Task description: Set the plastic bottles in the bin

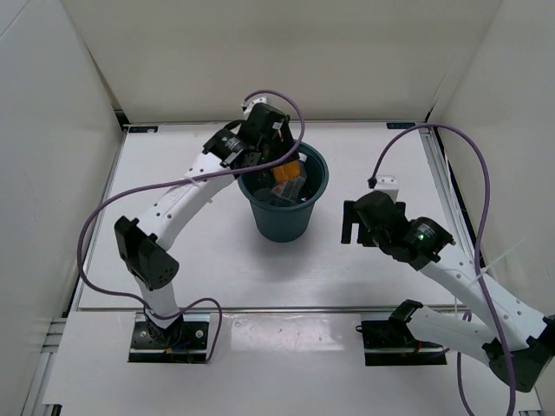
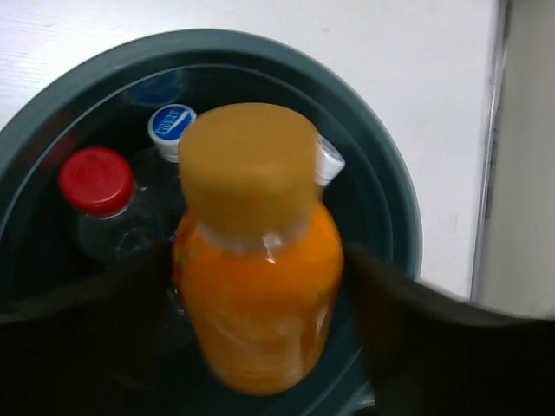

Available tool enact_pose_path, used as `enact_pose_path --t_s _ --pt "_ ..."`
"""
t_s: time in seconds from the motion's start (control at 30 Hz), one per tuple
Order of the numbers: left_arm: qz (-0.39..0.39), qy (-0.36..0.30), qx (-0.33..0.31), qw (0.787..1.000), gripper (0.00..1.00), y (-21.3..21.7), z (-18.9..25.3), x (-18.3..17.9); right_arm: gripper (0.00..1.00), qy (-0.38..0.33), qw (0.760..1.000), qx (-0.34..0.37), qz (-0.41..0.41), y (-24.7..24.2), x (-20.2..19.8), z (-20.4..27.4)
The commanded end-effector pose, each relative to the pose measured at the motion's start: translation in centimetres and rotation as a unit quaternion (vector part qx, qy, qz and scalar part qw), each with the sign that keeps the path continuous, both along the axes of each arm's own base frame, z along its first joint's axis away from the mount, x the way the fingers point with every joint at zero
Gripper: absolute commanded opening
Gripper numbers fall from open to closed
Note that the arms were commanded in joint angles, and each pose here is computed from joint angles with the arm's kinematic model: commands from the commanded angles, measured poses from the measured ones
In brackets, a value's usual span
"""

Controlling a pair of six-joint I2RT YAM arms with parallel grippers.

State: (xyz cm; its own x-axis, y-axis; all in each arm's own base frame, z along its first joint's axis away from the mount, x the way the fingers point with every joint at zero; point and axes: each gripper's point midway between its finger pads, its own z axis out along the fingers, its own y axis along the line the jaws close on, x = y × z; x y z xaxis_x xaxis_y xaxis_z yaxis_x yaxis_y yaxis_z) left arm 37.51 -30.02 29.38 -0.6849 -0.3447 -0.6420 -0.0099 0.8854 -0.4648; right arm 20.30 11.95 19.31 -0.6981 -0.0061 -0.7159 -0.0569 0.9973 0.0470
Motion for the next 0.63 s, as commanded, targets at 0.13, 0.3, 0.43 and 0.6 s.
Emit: enact_pose_path --t_s 0.13,0.3,0.43,0.6 --pt "0.052 -0.156 0.005 0.986 1.00 4.0 13.3 -1.3 1.00 0.151 0.983 0.097 0.034 1.0 1.0 1.0" --pt "0.081 -0.238 0.027 0.967 1.00 7.5 17.1 -3.2 1.00 0.134 0.975 0.164 0.066 2.4 1.6 2.8" --pt "0.158 -0.214 0.079 0.961 1.00 14.2 13.5 -5.4 1.00 0.141 0.973 0.175 0.057 2.3 2.0 2.8" --pt "0.223 -0.177 0.200 0.938 1.00 20.8 6.7 -8.1 1.00 0.142 0.972 0.178 0.053 2.5 2.3 2.7"
